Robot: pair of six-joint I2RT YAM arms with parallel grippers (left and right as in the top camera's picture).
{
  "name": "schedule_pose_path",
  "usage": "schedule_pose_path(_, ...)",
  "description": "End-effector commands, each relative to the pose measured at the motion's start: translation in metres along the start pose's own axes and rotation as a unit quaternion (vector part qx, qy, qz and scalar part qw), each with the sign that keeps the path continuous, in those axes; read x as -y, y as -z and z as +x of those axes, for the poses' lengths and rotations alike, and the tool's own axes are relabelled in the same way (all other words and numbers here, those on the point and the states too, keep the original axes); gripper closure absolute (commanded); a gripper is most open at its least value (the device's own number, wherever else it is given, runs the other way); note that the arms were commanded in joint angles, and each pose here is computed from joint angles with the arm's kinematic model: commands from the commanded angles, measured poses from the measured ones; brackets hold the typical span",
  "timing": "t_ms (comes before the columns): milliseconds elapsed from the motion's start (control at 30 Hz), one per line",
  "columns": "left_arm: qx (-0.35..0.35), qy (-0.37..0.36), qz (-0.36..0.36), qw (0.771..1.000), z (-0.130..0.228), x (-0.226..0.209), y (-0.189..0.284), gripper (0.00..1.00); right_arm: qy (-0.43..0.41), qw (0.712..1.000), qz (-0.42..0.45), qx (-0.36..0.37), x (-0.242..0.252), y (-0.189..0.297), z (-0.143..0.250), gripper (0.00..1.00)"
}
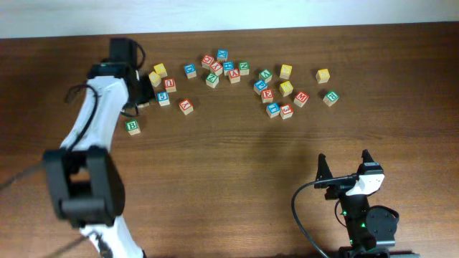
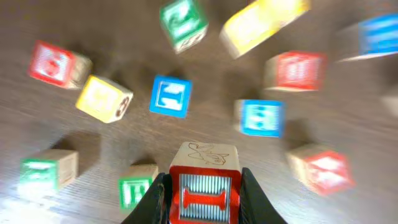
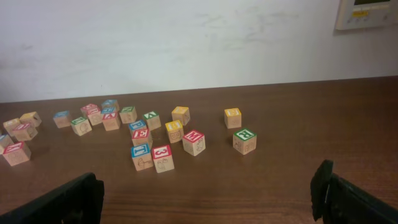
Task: Spell out ICRA
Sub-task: 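Lift the I block and carry it right to open table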
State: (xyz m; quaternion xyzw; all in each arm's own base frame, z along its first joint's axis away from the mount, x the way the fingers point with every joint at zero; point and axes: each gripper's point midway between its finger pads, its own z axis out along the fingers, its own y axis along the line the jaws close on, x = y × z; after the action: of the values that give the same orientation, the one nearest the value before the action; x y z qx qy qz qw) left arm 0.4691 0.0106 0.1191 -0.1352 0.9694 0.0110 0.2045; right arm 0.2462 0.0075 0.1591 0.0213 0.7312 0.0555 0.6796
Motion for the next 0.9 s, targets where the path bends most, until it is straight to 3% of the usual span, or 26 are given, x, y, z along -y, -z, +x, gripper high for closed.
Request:
schedule_pose_path(0, 0.055, -0.016, 0.046, 0.997, -0.014, 0.008, 0.078, 0.87, -0.002, 1.0, 0.004, -0.002, 0.002, 0.0, 0.002, 0.02)
schedule_pose_path(100, 0.04, -0.017, 0.044, 0.998, 0.005, 0.002, 0.106, 0.99, -0.002, 1.0, 0.004, -0.002, 0.002, 0.0, 0.002, 0.02)
schedule_pose_path(300, -0.032, -0.037, 0.046, 0.998, 0.051, 0.007, 0.123, 1.0, -0.002, 1.0, 0.004, -0.002, 0.002, 0.0, 0.002, 0.02)
schedule_pose_path(633, -0.116, -0.123, 0.05, 0.984, 0.122, 0.051, 0.096, 0.98, -0.002, 1.0, 0.004, -0.002, 0.002, 0.0, 0.002, 0.02)
schedule_pose_path(867, -0.175, -0.169, 0.038, 0.969, 0.192, 0.056, 0.044, 0.94, -0.002, 1.0, 0.004, -0.002, 0.002, 0.0, 0.002, 0.02)
